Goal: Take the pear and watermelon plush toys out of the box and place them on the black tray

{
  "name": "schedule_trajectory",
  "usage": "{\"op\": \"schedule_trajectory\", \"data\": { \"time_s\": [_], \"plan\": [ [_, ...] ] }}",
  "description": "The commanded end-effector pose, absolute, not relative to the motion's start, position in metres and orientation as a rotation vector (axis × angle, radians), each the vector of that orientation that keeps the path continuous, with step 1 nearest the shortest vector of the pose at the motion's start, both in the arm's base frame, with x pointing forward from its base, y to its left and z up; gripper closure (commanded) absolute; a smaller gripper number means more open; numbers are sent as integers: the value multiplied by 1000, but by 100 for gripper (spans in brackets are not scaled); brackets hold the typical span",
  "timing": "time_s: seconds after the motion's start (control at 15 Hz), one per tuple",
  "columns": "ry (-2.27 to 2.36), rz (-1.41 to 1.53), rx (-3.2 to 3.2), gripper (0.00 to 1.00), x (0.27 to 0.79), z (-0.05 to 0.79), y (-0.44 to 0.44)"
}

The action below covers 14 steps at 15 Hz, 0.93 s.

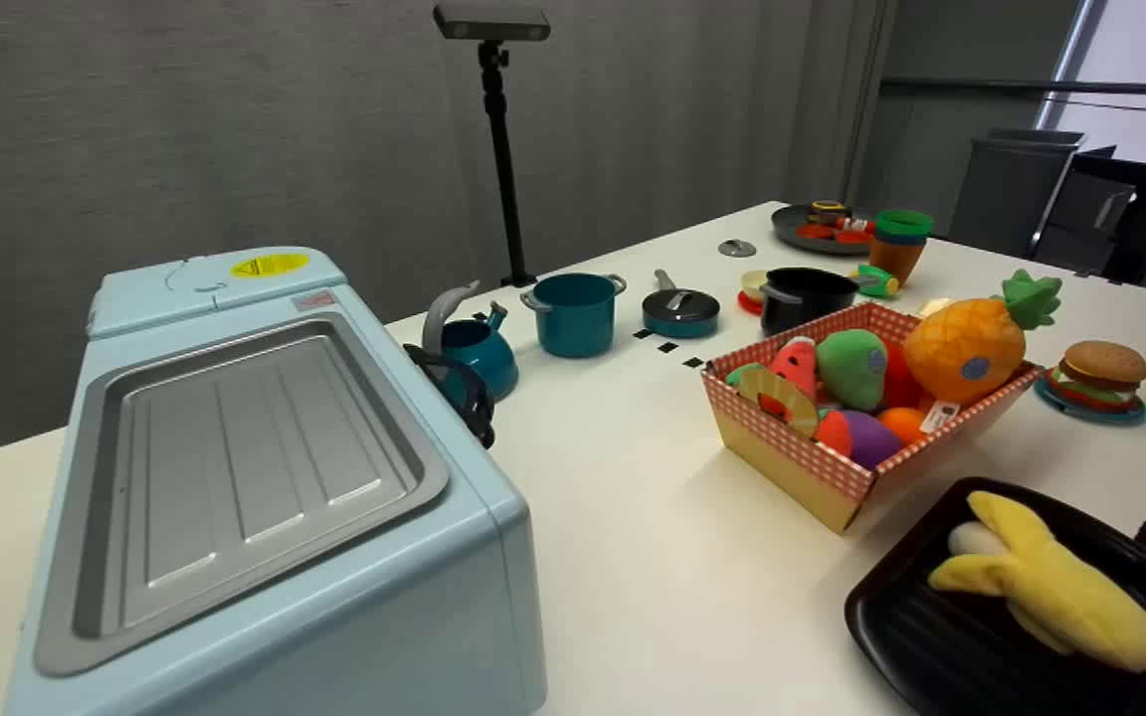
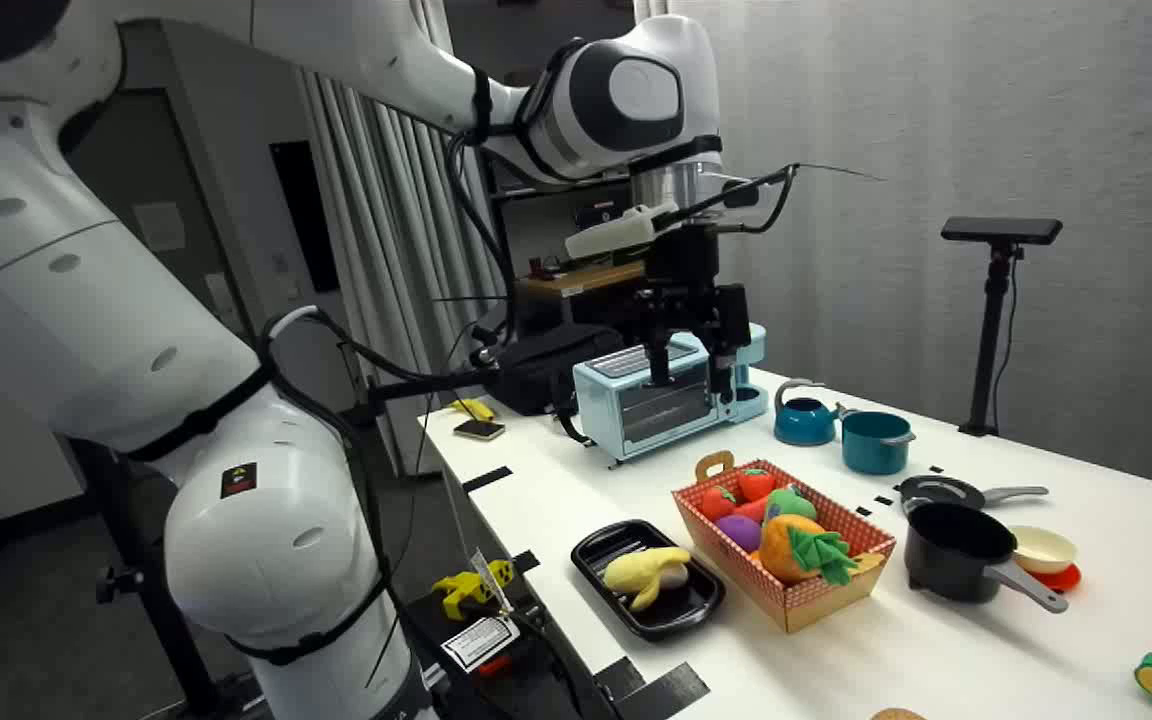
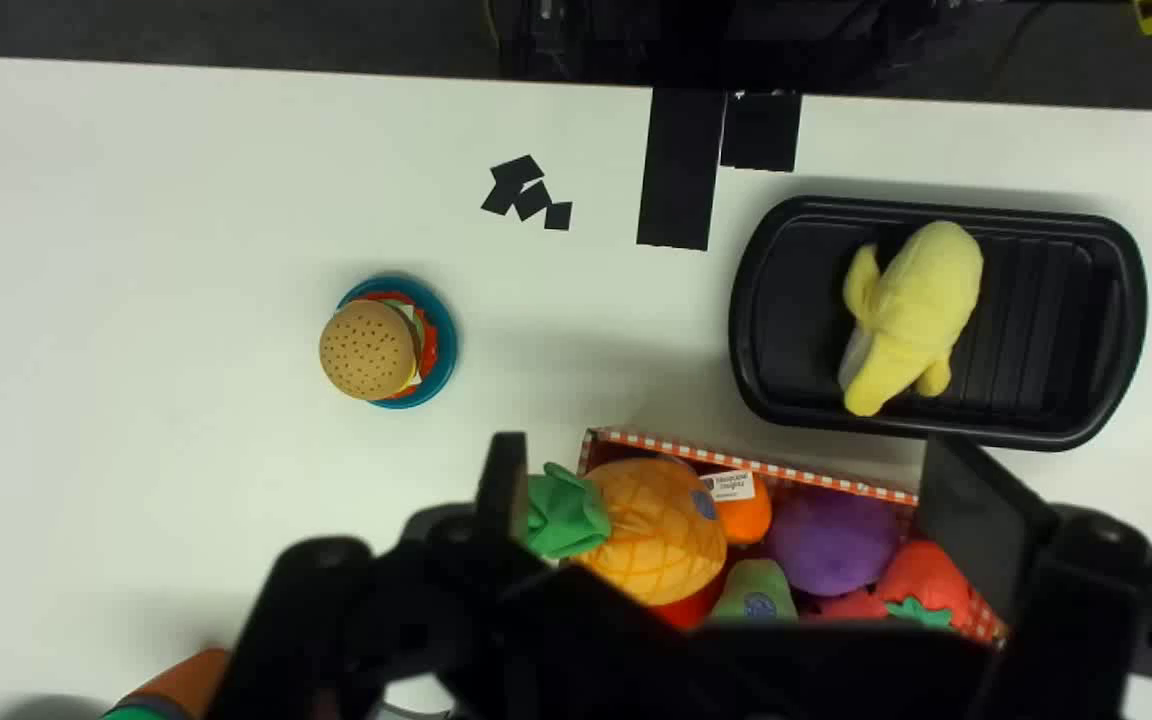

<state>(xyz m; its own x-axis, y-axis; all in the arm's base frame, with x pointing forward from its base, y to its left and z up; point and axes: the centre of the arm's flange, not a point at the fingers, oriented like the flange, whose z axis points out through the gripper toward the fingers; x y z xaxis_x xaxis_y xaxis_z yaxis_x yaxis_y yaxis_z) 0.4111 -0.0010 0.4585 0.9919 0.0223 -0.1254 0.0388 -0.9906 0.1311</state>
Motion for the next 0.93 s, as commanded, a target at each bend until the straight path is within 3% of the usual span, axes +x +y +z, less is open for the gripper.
{"op": "schedule_trajectory", "data": {
  "time_s": [0.0, 0.87],
  "plan": [
    [46, -188, 3002, 0, 411, 458, -1],
    [57, -190, 3000, 0, 412, 458, 1]
  ]
}}
